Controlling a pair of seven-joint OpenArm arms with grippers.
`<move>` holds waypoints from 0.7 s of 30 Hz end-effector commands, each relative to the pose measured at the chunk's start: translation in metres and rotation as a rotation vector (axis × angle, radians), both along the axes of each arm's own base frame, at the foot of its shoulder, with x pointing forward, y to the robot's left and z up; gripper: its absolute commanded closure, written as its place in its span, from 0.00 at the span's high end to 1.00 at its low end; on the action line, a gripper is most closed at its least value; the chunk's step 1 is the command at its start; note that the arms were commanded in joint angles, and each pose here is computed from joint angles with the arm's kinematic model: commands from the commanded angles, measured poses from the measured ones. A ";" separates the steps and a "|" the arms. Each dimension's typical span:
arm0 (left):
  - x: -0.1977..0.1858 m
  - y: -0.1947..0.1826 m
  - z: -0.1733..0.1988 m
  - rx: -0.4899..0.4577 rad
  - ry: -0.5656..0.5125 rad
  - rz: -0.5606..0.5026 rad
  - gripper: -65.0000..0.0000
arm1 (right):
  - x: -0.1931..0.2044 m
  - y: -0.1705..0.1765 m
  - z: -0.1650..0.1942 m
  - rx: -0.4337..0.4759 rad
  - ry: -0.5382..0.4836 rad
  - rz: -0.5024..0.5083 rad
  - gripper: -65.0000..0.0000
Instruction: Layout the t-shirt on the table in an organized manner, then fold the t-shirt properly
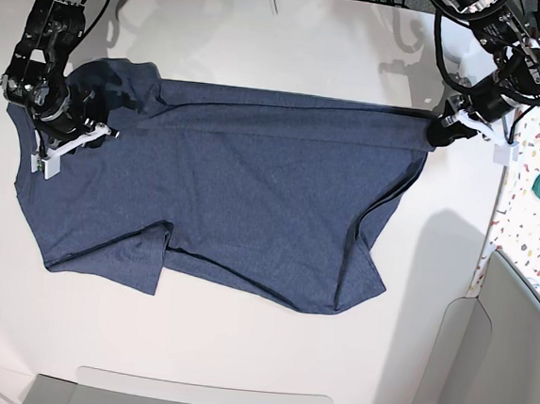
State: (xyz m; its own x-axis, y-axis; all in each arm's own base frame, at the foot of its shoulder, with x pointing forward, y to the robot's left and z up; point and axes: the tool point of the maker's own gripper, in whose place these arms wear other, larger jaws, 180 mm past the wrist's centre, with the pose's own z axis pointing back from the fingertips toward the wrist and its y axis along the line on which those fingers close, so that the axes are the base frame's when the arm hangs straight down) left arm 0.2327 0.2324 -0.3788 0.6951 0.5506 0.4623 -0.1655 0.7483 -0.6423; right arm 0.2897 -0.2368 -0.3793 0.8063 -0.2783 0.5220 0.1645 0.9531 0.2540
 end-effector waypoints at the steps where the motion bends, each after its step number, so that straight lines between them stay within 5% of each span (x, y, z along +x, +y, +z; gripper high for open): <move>1: 0.007 0.008 0.012 0.021 -0.044 0.002 0.00 | 0.007 -0.007 0.009 -0.022 -0.032 0.000 0.00; 6: 0.007 0.009 0.013 0.024 -0.044 0.002 0.03 | 0.000 -0.013 -0.005 -0.014 0.013 -0.021 0.00; 13: 0.013 0.009 0.017 0.024 -0.060 0.002 0.34 | -0.007 -0.015 -0.010 -0.017 0.032 -0.022 0.00; 21: 0.012 0.015 0.018 0.042 -0.056 0.001 0.35 | -0.008 -0.014 -0.009 -0.016 0.028 -0.019 0.37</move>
State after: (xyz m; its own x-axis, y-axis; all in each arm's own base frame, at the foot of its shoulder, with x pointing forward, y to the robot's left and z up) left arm 0.2370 0.2405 -0.3738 0.6939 0.5357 0.4812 -0.1570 0.7647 -0.6250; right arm 0.2871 -0.2407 -0.3868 0.8020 -0.2936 0.5202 0.1699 0.9470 0.2725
